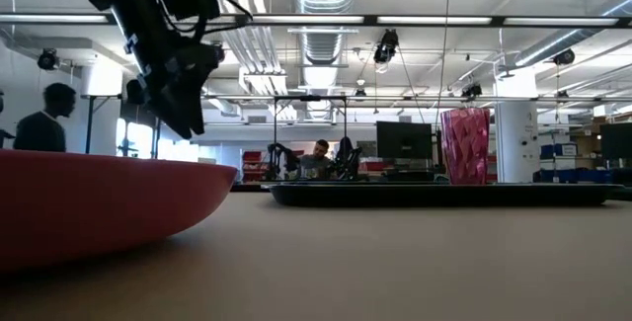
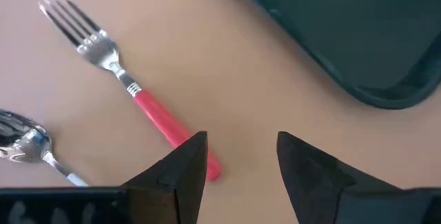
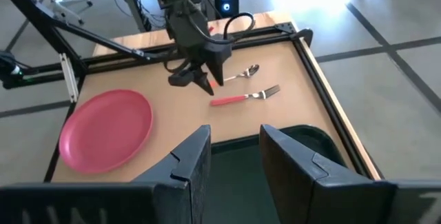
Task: Pick and place plate/cup/fork/spoon on tray
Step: Put the pink fork on the black serving tray to the bottom left of the red glass
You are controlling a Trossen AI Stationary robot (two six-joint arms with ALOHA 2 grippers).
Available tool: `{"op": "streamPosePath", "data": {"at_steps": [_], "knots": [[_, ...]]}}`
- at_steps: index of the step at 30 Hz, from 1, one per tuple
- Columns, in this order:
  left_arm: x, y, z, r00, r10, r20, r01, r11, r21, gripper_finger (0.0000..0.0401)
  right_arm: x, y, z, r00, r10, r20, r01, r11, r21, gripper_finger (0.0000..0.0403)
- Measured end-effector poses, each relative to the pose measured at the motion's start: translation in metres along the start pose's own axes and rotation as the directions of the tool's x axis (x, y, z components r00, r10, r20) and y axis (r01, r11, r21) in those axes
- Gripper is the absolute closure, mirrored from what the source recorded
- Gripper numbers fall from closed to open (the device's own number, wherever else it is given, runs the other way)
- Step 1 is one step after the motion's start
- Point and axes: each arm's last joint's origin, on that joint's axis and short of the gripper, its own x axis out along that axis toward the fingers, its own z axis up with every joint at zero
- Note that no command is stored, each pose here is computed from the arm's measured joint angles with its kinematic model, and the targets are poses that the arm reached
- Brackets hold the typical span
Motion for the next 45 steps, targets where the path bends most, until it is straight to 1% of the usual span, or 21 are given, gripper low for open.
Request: {"op": "streamPosePath", "data": {"at_steps": [4, 9, 14, 23, 30, 35, 39, 45], "knots": [[0.012, 0.001, 0.0, 0.999, 0.035, -0.04, -0.036, 0.999, -0.017, 0.0211, 0.0, 0.0, -0.001, 1.0, 0.001, -0.006, -0.001, 1.0, 0.002, 0.0288], [0.023, 0.001, -0.001, 0.995, 0.066, -0.078, -0.067, 0.998, -0.013, 0.0175, 0.001, 0.0, 0.0, 1.0, 0.001, -0.008, -0.001, 1.0, 0.003, 0.0282], [0.031, 0.008, 0.0, 0.988, 0.108, -0.111, -0.112, 0.993, -0.033, 0.0154, 0.0, 0.0, 0.0, 1.0, 0.001, -0.006, -0.001, 1.0, 0.0, 0.0284], [0.046, 0.016, 0.004, 0.978, 0.144, -0.154, -0.155, 0.986, -0.063, 0.015, 0.001, 0.0, 0.0, 1.0, 0.001, -0.006, -0.001, 1.0, -0.001, 0.0284], [0.063, 0.013, 0.007, 0.981, 0.11, -0.157, -0.122, 0.99, -0.075, 0.015, 0.001, 0.0, 0.0, 1.0, 0.001, -0.006, -0.001, 1.0, -0.001, 0.0284], [0.073, 0.012, 0.006, 0.976, 0.115, -0.185, -0.13, 0.989, -0.07, 0.015, 0.001, 0.0, 0.0, 1.0, 0.001, -0.006, -0.001, 1.0, 0.013, 0.0284], [0.077, 0.012, 0.005, 0.972, 0.123, -0.2, -0.135, 0.99, -0.047, 0.015, 0.001, 0.0, 0.0, 1.0, 0.001, -0.006, -0.001, 1.0, 0.015, 0.0284], [0.075, 0.014, 0.006, 0.974, 0.122, -0.191, -0.134, 0.99, -0.05, 0.015, 0.001, 0.0, 0.0, 1.0, 0.001, -0.006, -0.001, 1.0, 0.018, 0.0284]]}}
